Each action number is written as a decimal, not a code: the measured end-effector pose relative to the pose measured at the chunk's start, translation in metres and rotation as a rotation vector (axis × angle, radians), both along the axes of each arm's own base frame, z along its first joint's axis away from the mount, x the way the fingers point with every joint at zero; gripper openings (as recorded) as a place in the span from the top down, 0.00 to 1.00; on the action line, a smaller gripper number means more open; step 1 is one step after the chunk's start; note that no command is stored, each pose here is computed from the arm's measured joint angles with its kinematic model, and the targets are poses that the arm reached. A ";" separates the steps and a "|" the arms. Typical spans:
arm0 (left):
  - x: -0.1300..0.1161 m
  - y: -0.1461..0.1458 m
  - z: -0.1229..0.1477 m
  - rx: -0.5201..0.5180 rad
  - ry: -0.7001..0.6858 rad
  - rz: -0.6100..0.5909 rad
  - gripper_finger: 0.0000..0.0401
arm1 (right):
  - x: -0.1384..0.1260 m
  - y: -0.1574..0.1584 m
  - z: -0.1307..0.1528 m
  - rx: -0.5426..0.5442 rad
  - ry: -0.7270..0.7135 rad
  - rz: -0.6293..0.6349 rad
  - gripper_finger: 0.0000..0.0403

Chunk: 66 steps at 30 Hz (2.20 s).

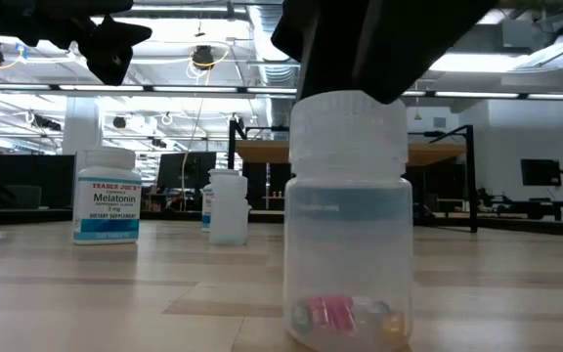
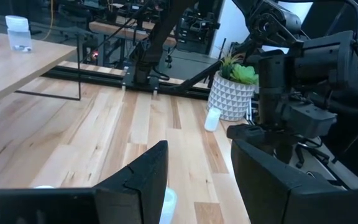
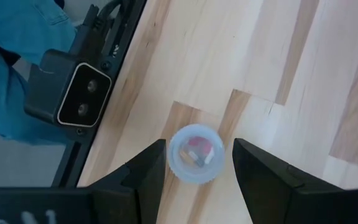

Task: Pick and place medicine bottles onto shelf by color
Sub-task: Put the transparent medicine bottle onto the right side of the shelf

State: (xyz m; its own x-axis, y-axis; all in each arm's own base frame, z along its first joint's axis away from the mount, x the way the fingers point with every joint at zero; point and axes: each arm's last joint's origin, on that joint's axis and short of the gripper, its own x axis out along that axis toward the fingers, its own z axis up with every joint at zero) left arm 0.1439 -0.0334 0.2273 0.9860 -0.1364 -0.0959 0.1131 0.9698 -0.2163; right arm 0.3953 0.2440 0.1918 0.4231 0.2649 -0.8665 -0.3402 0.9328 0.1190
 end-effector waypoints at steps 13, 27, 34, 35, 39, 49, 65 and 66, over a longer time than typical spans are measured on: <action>0.000 0.000 0.000 0.000 0.000 0.000 0.59 | 0.001 0.000 0.000 0.003 -0.008 -0.001 0.49; 0.000 0.000 0.000 0.000 0.000 0.000 0.59 | 0.001 0.000 0.000 0.005 -0.009 -0.002 0.58; 0.000 0.000 0.000 0.001 0.000 0.001 0.59 | 0.001 0.001 0.001 0.011 -0.015 -0.003 0.66; 0.000 0.000 0.000 0.001 0.000 0.000 0.59 | 0.001 0.001 0.001 0.013 -0.019 -0.003 0.67; 0.000 0.000 0.000 0.001 0.000 0.000 0.59 | 0.002 0.001 0.002 0.015 -0.022 -0.003 0.72; 0.000 0.000 0.000 0.001 0.000 0.000 0.59 | 0.005 -0.007 0.001 0.044 0.013 -0.093 0.67; 0.000 0.000 0.000 0.001 0.000 0.000 0.59 | 0.011 -0.012 0.010 0.052 0.001 -0.108 0.42; 0.000 0.000 0.000 0.001 0.000 0.000 0.59 | 0.013 -0.011 0.013 0.056 -0.010 -0.104 0.42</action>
